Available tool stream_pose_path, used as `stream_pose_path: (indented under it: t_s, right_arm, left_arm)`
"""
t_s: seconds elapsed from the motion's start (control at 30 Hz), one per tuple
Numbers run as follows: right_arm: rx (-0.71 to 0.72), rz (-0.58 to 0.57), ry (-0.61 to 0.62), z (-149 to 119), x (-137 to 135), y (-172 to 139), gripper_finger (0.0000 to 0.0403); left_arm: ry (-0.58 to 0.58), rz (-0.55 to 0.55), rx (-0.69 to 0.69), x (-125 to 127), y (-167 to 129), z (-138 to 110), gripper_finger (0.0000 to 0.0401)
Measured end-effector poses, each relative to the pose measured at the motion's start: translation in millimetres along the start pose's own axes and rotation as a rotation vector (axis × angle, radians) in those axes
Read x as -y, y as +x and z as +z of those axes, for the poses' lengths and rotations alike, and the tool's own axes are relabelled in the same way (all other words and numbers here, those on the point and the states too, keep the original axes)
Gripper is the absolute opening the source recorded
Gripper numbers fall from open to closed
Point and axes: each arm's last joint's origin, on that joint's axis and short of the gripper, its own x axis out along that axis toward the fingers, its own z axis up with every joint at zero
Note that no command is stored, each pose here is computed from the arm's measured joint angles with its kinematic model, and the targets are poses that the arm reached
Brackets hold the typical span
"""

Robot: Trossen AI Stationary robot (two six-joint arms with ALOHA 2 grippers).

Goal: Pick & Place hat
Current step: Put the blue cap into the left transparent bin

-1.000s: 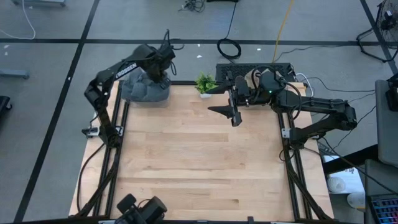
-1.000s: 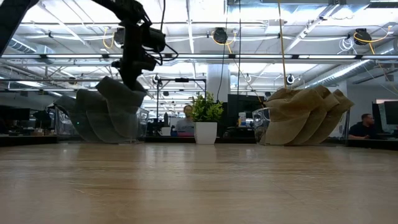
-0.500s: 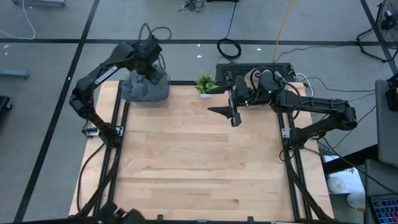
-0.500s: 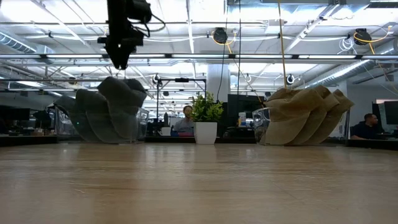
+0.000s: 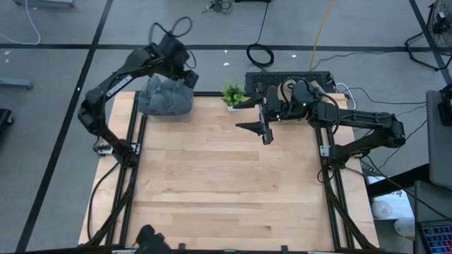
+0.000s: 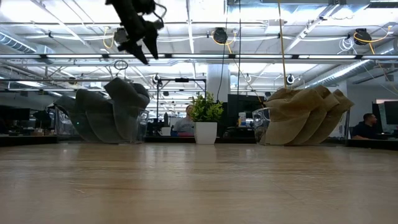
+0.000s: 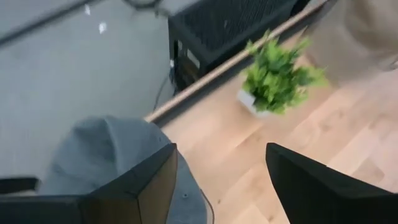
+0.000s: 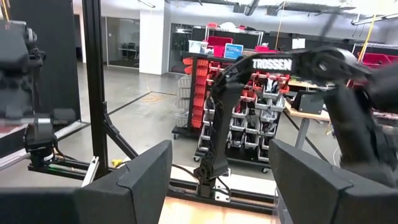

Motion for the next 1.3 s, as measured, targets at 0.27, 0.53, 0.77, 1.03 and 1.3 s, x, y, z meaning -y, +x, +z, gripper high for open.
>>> stream_pose_path:
  t_s: [0.27, 0.53, 0.77, 1.03, 1.3]
  right_arm:
    - [-0.017, 0.001, 0.006, -2, 0, 0, 0.0254]
    - [-0.021, 0.001, 0.008, -2, 0, 0, 0.0254]
    - [-0.021, 0.003, 0.008, -2, -1, 0, 0.0254]
    - [-0.014, 0.025, 0.009, -1, -8, 2, 0.0254]
    - [0.001, 0.028, 0.003, 0, -10, 3, 0.0254]
  left_arm:
    - [-0.037, 0.036, -0.162, 4, 53, -3, 0.0209]
    - [-0.032, 0.142, -0.320, -3, 80, -13, 0.0082]
    - [-0.016, 0.363, -0.501, -26, 92, -26, 0.0010]
    - [-0.071, 0.394, -0.703, -56, 110, -52, 0.0007]
    - [-0.059, 0.419, -0.772, -57, 103, -62, 0.0009]
